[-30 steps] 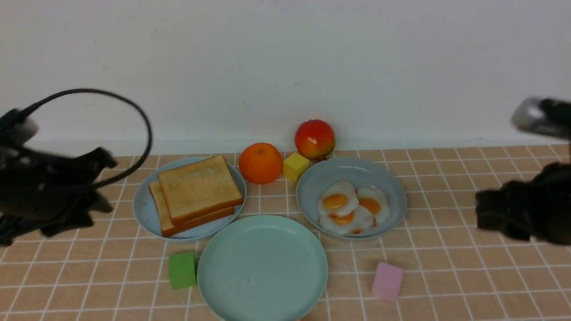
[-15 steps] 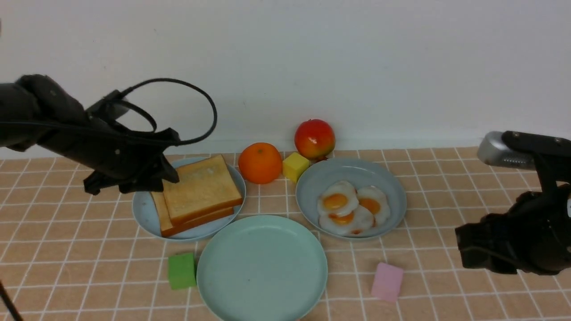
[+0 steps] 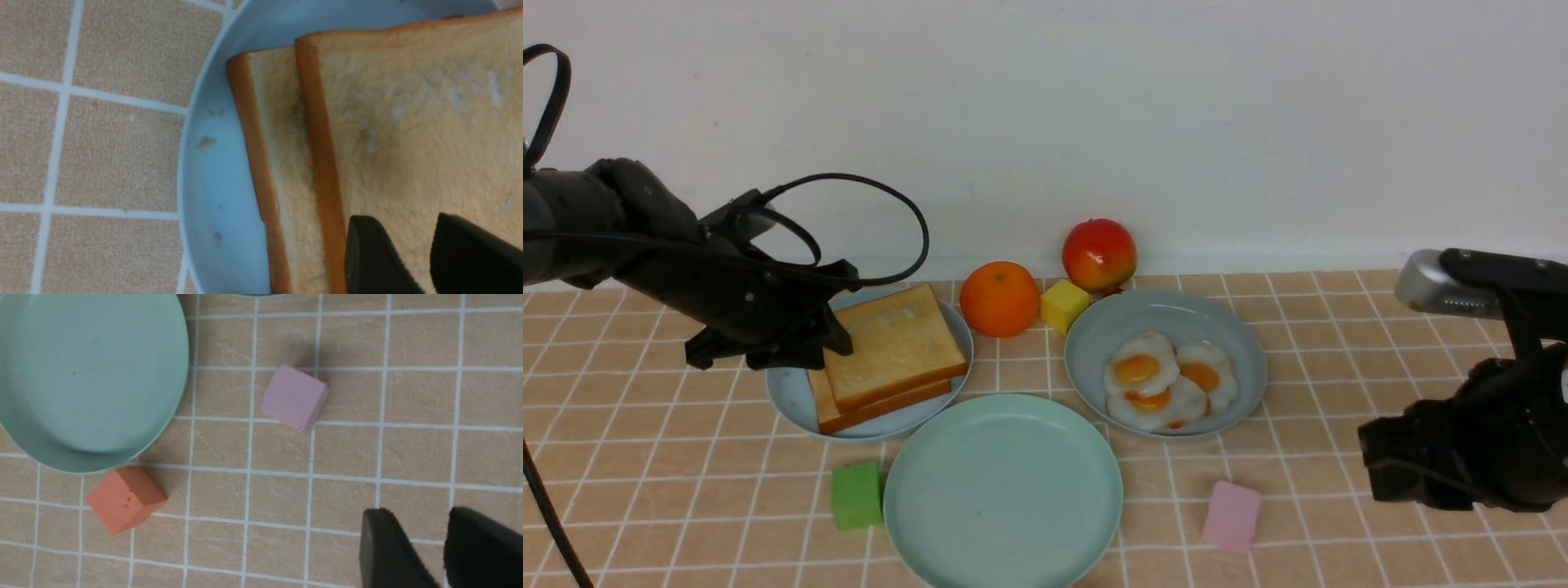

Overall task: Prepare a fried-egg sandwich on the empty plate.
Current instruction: Use the left arm to grab a slice of bread

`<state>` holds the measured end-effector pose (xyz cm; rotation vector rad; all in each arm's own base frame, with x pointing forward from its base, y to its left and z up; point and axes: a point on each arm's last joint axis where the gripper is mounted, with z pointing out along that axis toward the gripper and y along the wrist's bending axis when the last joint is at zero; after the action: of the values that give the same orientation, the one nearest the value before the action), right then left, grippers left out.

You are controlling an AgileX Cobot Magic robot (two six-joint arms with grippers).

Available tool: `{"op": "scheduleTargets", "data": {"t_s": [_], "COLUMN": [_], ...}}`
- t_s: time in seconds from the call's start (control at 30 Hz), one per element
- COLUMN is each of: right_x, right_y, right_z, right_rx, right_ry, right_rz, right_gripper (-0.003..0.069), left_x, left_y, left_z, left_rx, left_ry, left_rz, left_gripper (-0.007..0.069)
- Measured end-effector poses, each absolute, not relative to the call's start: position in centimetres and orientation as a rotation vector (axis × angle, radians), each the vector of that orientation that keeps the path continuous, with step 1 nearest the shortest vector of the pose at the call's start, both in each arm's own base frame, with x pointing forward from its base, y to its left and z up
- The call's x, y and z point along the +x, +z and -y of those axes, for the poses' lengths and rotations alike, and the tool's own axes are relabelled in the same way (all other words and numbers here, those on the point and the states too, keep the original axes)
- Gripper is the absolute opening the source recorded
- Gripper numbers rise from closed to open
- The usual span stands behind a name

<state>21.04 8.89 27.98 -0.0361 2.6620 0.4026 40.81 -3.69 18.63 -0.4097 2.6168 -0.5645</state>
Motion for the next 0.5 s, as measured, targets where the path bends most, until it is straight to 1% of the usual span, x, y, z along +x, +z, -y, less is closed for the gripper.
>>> {"op": "scheduleTargets", "data": {"t_s": [0.23,0.5], "right_x": [21.0,21.0], "right_y": [28.0,28.0], "right_z": [-8.9,-8.9], "right_rx": [-0.036,-0.036], "right_ry": [0.403,0.403], "right_rz": [-2.662,-2.661], "right_gripper": [0.0239,0.0239], "left_x": [40.8,41.0], "left_y": [18.5,17.0], "left_z": [3.7,3.7], "left_rx": [-0.410,-0.419], "left_ry": [-0.563,-0.560], "left_rz": [-2.621,-2.663], "left_gripper": [0.0238,0.0238]}}
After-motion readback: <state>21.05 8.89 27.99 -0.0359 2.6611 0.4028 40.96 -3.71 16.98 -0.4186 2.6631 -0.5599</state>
